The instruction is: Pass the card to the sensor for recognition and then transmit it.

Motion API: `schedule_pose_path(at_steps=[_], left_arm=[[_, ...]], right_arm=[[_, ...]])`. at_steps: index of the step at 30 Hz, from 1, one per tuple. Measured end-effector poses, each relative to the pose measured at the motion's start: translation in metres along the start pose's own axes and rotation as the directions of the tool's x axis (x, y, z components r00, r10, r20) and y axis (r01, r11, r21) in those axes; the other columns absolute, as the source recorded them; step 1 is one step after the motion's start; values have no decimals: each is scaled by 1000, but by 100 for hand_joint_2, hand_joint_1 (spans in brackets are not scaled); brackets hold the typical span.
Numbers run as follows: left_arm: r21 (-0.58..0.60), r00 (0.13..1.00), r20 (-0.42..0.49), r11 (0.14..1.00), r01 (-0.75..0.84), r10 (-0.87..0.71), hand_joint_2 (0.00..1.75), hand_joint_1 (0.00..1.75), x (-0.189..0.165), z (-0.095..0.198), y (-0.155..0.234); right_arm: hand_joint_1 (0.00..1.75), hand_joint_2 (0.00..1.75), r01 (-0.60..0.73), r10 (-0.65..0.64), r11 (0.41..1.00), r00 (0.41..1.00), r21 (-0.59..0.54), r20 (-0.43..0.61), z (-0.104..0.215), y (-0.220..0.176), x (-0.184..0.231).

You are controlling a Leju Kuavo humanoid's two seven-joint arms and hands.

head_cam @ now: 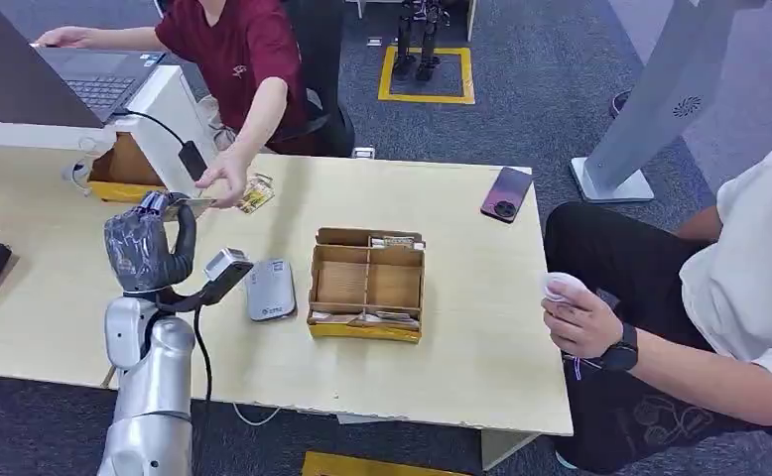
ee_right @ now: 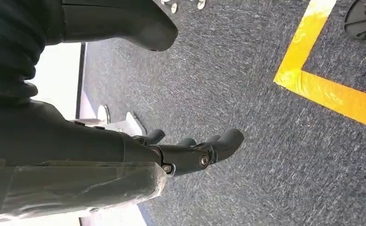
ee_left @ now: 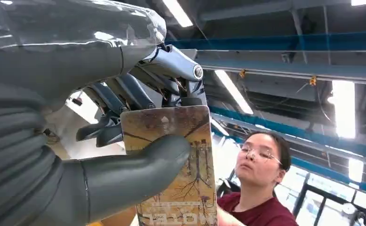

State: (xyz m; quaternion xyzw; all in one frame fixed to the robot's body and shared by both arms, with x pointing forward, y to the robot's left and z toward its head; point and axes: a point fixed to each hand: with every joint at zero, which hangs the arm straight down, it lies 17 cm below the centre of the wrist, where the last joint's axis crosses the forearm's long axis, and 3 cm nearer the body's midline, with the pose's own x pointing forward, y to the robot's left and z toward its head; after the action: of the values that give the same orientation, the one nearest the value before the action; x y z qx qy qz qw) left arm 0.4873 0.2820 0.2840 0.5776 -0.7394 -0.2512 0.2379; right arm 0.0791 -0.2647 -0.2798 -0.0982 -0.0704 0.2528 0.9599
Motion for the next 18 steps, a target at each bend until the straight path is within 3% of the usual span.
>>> schedule_pose_path(at_steps=[7,8,18], left_arm=[[9,1000,-13,1000,-6,6,175,175,-2,0,2],[11,1000,-17,1000,-11,11,175,0,-2,0,2],[53,990,-97,993,-102,107,175,0,-7,2,1]], right_arm=[[0,175,1,-1,1000,1000,0,0,0,0,0],[0,175,1,-1,1000,1000,0,0,0,0,0],[0,175,4,-4,1000,1000,-2,0,0,-1,0]])
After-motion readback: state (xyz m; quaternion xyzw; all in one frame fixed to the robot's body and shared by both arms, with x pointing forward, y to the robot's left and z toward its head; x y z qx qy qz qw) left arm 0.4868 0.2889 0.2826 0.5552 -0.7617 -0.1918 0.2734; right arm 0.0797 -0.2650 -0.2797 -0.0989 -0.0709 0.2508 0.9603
